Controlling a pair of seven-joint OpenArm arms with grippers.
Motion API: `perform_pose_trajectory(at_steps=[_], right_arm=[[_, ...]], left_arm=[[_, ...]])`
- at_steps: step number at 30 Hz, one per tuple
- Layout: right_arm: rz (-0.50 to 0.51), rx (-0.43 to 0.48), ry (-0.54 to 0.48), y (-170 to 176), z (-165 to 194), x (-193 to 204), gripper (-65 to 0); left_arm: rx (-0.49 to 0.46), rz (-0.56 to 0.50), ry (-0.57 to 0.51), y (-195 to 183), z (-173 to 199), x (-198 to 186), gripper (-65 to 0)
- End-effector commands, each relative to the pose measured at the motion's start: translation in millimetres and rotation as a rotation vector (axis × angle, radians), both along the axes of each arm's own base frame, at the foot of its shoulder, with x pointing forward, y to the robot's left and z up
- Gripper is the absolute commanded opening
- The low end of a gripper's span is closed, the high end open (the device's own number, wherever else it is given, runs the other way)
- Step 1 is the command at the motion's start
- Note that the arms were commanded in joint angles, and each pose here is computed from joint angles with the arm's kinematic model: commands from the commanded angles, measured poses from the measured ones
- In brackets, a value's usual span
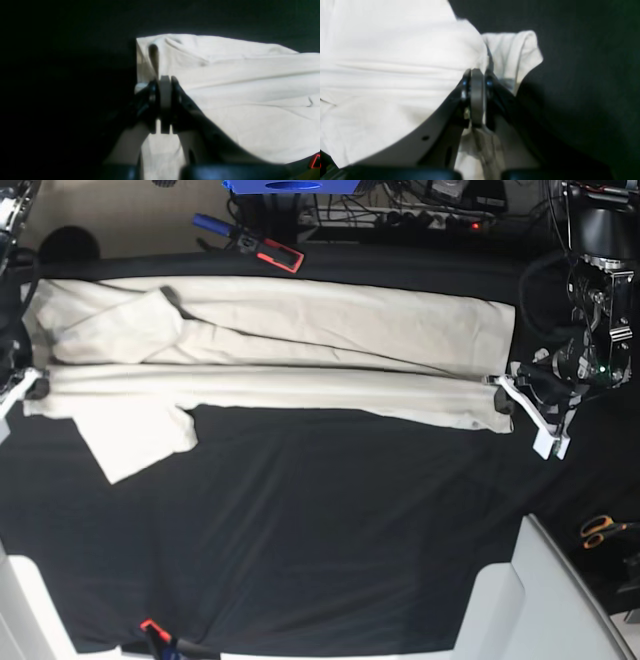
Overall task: Fold the T-shirt properly
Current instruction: 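Fold the held side edge across the shirt toward the collar with both grippers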
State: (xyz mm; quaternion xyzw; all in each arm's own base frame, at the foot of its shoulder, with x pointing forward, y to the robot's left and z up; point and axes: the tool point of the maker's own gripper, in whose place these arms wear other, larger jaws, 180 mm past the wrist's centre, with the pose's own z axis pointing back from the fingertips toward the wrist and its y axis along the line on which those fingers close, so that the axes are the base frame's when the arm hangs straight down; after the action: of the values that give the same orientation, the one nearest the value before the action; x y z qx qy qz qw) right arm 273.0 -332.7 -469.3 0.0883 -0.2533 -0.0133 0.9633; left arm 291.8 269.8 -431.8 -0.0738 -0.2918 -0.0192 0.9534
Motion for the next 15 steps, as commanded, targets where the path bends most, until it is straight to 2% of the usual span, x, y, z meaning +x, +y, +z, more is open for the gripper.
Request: perform_pose_trajectory(at_steps=[1,6,15], right_arm=[[-0.021,-0.030,-0.042,-17.7,14.7,8.8,-65.0],[-0.036,-0.009,-0.009,-16.6,3.1,-1.4,-65.0],[-0.043,0.000,-0.022,-14.9,-0.5,-1.4,-65.0]], left_arm=[[0.024,0.003,-0.046,8.3,13.7,11.5,-65.0],[0.022,0.003,-0.021,7.6,5.9,0.7,-65.0],[0.028,0.007,0.006,11.6,-1.3,-11.8,-65.0]])
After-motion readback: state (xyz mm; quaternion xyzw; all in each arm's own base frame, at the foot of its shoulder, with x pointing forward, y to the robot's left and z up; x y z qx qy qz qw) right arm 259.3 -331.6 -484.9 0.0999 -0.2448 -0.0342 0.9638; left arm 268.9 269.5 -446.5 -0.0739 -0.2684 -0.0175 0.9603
